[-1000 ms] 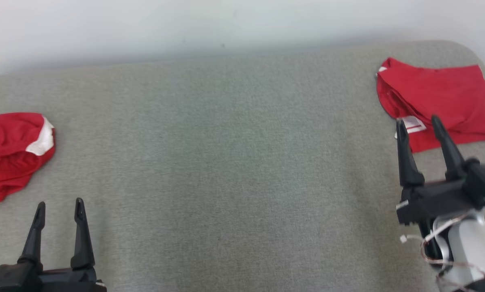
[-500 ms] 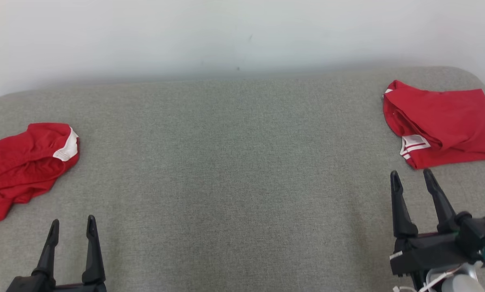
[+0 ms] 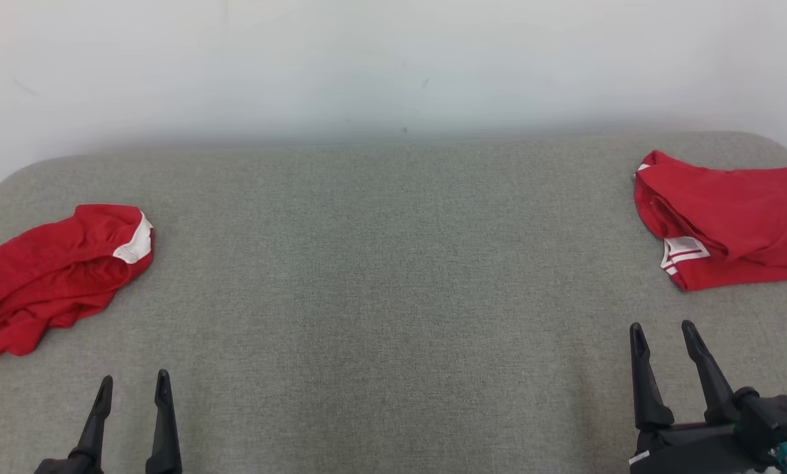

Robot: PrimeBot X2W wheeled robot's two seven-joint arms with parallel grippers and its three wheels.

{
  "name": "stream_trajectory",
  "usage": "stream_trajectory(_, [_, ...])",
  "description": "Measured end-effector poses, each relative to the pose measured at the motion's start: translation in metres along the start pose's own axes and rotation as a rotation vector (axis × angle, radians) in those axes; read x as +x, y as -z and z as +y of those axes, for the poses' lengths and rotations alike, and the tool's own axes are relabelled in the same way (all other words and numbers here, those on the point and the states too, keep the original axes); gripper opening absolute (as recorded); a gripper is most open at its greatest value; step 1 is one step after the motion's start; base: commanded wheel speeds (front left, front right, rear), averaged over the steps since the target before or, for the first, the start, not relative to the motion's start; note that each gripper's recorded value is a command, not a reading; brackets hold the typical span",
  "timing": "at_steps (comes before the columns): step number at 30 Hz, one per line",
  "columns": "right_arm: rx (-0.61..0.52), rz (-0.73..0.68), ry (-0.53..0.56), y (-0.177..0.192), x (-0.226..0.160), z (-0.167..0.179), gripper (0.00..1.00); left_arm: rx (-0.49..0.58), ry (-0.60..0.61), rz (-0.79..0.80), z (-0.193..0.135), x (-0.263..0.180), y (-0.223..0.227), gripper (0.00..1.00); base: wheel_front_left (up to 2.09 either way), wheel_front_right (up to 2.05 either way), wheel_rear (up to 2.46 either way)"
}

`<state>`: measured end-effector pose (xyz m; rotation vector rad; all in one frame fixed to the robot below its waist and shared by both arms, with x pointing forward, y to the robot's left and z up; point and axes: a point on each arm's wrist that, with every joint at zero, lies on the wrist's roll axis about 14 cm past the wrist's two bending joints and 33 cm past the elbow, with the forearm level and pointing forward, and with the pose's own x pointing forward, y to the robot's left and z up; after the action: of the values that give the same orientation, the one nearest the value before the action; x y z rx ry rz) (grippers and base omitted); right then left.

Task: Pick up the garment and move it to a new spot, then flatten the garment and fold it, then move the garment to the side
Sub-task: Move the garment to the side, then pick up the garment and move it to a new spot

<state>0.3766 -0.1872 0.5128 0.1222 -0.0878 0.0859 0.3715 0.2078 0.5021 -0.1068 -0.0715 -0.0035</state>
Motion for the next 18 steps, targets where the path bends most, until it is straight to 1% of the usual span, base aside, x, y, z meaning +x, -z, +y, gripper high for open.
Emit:
stream_trajectory(7, [0.017,0.021,0.002,0.007,-0.008,0.004,1.00,0.000,-0.006,0.000,0.002,-0.005,-0.001,1.00,0.00,0.00,0.00])
stream_trajectory(18, [0.028,0.033,-0.004,0.013,-0.010,0.008,1.00,-0.006,0.000,0.011,0.001,-0.007,0.003,1.00,0.00,0.00,0.00])
